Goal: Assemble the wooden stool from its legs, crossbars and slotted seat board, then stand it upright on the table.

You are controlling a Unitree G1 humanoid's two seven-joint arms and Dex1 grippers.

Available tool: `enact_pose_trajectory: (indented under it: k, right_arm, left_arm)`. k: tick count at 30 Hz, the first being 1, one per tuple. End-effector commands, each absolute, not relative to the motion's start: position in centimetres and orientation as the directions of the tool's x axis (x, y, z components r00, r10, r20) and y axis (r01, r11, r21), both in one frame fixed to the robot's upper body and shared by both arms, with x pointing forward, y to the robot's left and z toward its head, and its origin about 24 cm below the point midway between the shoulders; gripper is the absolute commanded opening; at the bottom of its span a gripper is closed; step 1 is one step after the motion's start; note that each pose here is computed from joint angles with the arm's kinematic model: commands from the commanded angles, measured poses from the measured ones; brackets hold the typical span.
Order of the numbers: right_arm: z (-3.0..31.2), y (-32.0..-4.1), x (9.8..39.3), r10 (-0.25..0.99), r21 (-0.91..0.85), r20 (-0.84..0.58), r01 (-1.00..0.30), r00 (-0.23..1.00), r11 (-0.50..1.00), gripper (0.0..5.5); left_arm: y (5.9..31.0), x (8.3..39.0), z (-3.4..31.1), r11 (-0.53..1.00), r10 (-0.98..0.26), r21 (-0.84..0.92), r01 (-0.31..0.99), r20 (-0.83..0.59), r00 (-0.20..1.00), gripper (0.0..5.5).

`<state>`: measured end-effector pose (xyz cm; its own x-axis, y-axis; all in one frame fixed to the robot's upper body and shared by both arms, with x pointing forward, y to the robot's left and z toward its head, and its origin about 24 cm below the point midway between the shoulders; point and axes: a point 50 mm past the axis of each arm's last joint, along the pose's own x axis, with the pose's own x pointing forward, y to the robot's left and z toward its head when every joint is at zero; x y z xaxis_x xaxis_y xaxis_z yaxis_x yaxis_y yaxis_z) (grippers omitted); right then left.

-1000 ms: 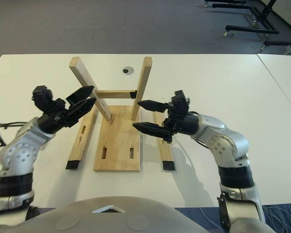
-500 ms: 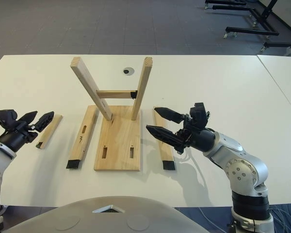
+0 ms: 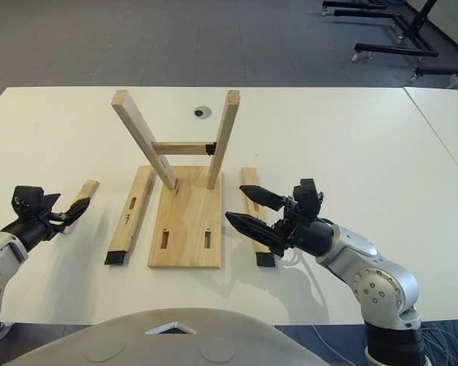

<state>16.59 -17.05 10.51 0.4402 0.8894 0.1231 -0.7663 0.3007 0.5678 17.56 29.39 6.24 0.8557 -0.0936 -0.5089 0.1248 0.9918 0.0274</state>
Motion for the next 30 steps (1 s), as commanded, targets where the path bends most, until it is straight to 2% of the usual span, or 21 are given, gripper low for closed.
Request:
enact_pose_trajectory:
  k: [1,5,9,14,25,28,30]
  right_arm:
    - [10.6,-17.8,17.0,0.884,0.545,0.108,-0.77,0.456,0.331,5.4]
    - [11.2,-18.5,17.8,0.879,0.504,0.098,-0.785,0.466,0.36,5.4]
    - [11.5,-18.7,18.1,0.883,0.492,0.093,-0.792,0.459,0.36,5.4]
    - [11.6,-18.4,18.1,0.886,0.491,0.093,-0.795,0.455,0.357,5.4]
    - [11.6,-18.0,18.4,0.896,0.492,0.086,-0.801,0.435,0.342,5.4]
    - [11.8,-18.0,18.5,0.897,0.482,0.087,-0.806,0.433,0.342,5.4]
    - [11.9,-18.0,18.5,0.897,0.479,0.093,-0.809,0.433,0.341,5.4]
  left_arm:
    - [30.1,16.6,4.7,0.99,-0.11,0.005,0.142,-0.603,0.79,4.0]
    - [31.2,14.1,1.5,0.991,-0.121,-0.048,0.125,-0.722,0.681,4.0]
    - [31.3,13.6,0.9,0.989,-0.139,-0.066,0.134,-0.736,0.662,4.0]
    - [29.8,13.2,0.7,0.97,-0.233,-0.12,0.212,-0.707,0.667,3.15]
    - [29.3,13.9,-0.3,0.955,-0.246,-0.071,0.288,-0.732,0.635,1.49]
    - [29.5,13.9,-0.5,0.957,-0.235,-0.062,0.282,-0.733,0.638,1.27]
    - [30.2,14.3,-0.6,0.971,-0.18,-0.023,0.24,-0.732,0.657,1.27]
